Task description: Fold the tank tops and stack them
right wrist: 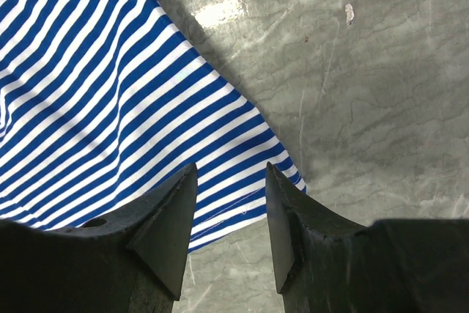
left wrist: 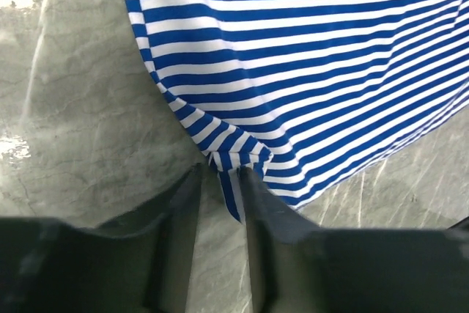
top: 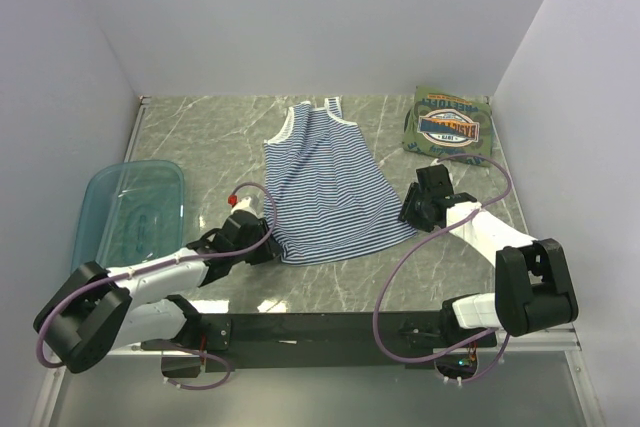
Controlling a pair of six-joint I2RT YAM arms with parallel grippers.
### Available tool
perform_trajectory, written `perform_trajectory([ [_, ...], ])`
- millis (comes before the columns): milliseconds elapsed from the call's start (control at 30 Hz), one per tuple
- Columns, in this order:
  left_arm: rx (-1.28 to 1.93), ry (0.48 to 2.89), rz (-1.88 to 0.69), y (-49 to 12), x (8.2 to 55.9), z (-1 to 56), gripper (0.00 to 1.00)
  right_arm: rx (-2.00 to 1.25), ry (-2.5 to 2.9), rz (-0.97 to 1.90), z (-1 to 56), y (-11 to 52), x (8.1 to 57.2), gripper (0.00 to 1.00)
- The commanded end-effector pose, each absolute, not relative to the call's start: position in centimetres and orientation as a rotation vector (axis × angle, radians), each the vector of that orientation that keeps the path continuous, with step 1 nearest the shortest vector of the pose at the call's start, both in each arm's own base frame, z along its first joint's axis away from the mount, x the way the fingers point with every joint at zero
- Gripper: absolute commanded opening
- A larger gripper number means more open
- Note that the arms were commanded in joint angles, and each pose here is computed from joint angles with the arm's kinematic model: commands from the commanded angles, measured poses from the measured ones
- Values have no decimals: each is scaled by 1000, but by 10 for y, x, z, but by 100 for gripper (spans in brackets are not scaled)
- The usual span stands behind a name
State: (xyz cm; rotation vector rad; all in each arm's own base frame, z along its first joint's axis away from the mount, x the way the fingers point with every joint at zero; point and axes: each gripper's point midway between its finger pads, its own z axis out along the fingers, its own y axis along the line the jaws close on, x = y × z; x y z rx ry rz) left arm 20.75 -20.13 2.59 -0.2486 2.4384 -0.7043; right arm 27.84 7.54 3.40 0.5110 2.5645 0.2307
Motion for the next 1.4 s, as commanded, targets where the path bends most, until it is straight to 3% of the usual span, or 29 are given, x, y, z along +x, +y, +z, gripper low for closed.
perform_trajectory([
  [0,-212,2314,-765,-214,227,57,37,502,2527,219,42,73,291,50],
  [233,-189,2284,-813,-219,226,64,39,503,2529,222,39,73,290,50],
  [467,-190,2297,-793,-218,227,60,34,499,2533,215,37,73,289,49],
  [733,-196,2313,-768,-213,224,61,13,503,2532,205,37,71,288,49],
  [833,-236,2312,-768,-209,221,67,0,504,2524,202,40,70,287,49],
  [1133,-635,2291,-708,-163,195,84,1,509,2499,182,51,64,282,49],
  [1333,-675,2401,-800,-160,156,67,1,507,2517,170,49,62,275,50],
  [1367,-668,2418,-790,-159,153,64,7,509,2514,173,50,62,275,50],
])
